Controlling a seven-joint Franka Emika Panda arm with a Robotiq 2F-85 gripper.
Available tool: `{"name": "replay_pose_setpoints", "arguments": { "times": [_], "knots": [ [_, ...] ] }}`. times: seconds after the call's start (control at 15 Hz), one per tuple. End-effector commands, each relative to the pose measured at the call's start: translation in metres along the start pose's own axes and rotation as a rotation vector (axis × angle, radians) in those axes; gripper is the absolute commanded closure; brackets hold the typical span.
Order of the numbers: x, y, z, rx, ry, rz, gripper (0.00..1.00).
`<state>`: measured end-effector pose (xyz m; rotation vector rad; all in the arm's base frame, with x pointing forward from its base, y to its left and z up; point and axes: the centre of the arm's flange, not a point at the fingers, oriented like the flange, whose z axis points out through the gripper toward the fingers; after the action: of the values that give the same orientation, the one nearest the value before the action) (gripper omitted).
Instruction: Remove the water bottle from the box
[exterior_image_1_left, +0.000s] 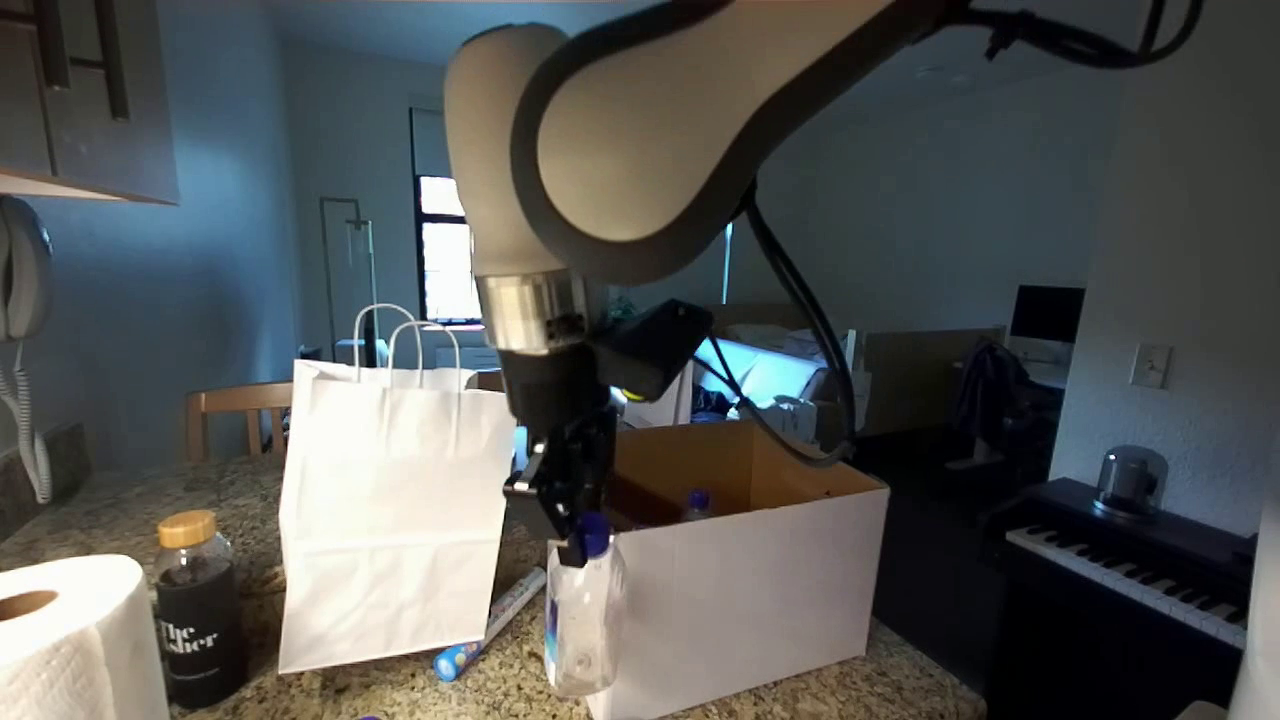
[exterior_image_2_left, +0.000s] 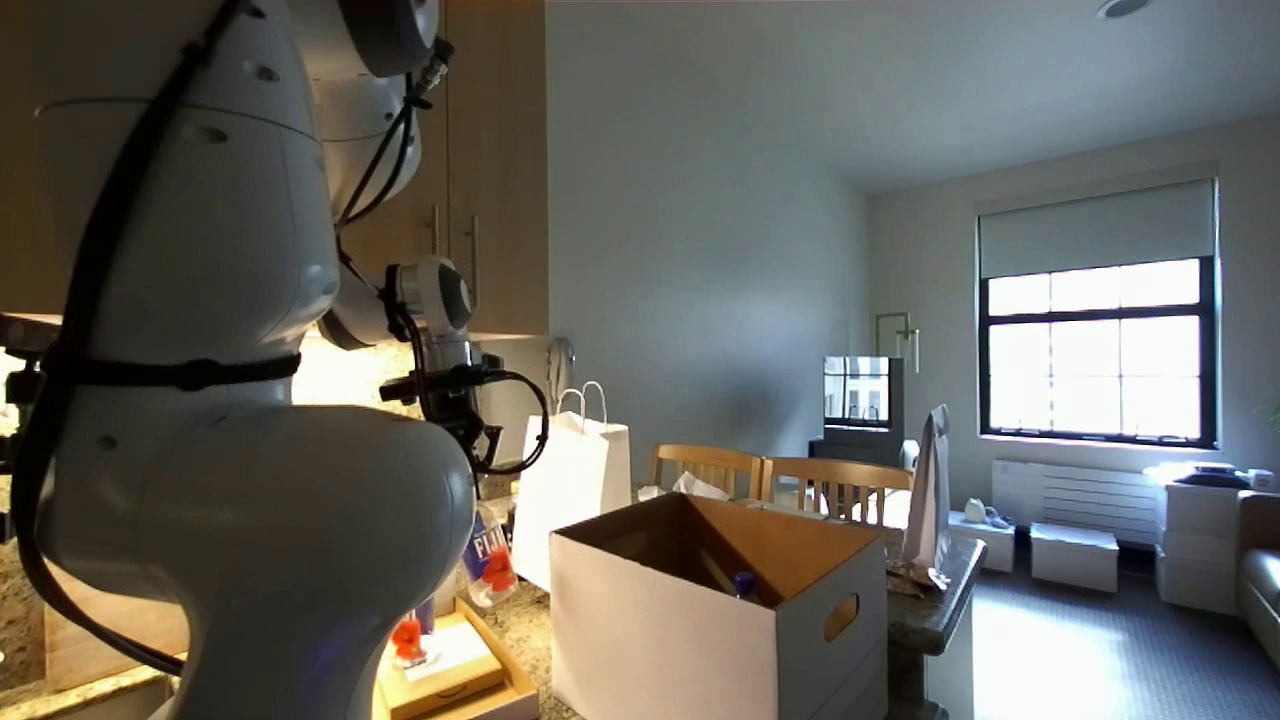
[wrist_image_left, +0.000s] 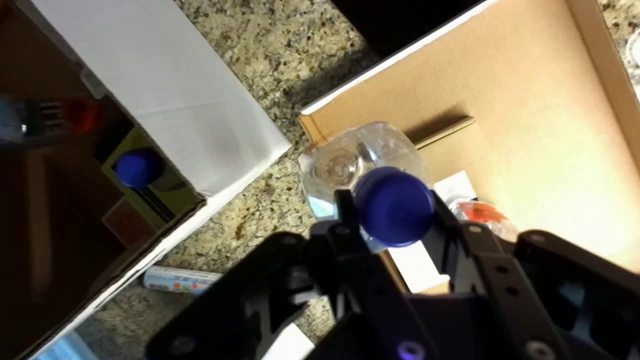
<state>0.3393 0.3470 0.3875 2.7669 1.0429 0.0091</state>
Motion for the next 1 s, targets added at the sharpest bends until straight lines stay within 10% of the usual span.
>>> {"name": "replay_pose_setpoints", "arguments": {
  "times": [0.0, 0.93],
  "knots": [
    [0.027, -0.026, 0.039, 0.029, -0.032, -0.023, 0.86],
    [0.015, -0.032, 0.133, 0.306, -0.155, 0.019, 0.87]
  ]
}}
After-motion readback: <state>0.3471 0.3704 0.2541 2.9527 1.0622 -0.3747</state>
